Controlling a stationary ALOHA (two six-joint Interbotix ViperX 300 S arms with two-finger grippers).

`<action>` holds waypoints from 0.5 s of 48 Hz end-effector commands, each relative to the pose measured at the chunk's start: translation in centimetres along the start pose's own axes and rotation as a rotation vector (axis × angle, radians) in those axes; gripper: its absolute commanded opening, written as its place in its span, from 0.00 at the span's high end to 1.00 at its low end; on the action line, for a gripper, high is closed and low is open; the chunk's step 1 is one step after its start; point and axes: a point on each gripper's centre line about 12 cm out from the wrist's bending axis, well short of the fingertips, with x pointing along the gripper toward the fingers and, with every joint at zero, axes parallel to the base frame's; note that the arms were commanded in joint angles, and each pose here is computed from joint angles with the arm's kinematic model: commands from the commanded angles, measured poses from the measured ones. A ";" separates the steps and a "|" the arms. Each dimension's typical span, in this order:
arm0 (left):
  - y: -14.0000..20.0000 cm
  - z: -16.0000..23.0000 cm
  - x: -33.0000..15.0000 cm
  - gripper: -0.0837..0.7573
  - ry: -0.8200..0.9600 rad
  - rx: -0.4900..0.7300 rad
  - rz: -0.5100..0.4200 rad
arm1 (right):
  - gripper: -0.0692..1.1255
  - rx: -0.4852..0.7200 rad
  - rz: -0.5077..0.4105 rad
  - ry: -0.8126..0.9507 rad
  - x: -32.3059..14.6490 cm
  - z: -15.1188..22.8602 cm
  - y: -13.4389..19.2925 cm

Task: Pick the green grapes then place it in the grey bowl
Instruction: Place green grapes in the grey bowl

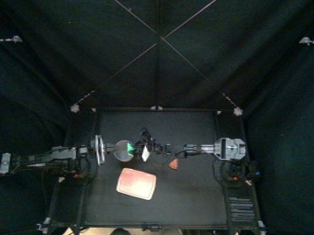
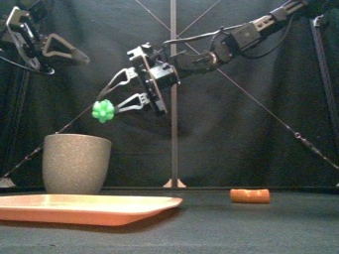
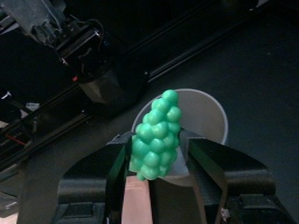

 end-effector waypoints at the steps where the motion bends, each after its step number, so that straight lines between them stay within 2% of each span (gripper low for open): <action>1: 0.1 0.6 0.0 0.75 -0.018 0.003 0.003 | 0.37 -0.014 0.028 -0.050 1.1 1.9 0.9; 16: 0.0 0.5 0.0 0.75 -0.014 0.003 0.002 | 0.37 -0.023 -0.025 0.002 3.2 0.7 -0.1; 24: 0.1 0.5 0.0 0.75 -0.014 0.004 0.003 | 0.31 -0.082 -0.040 0.025 3.5 0.5 -0.2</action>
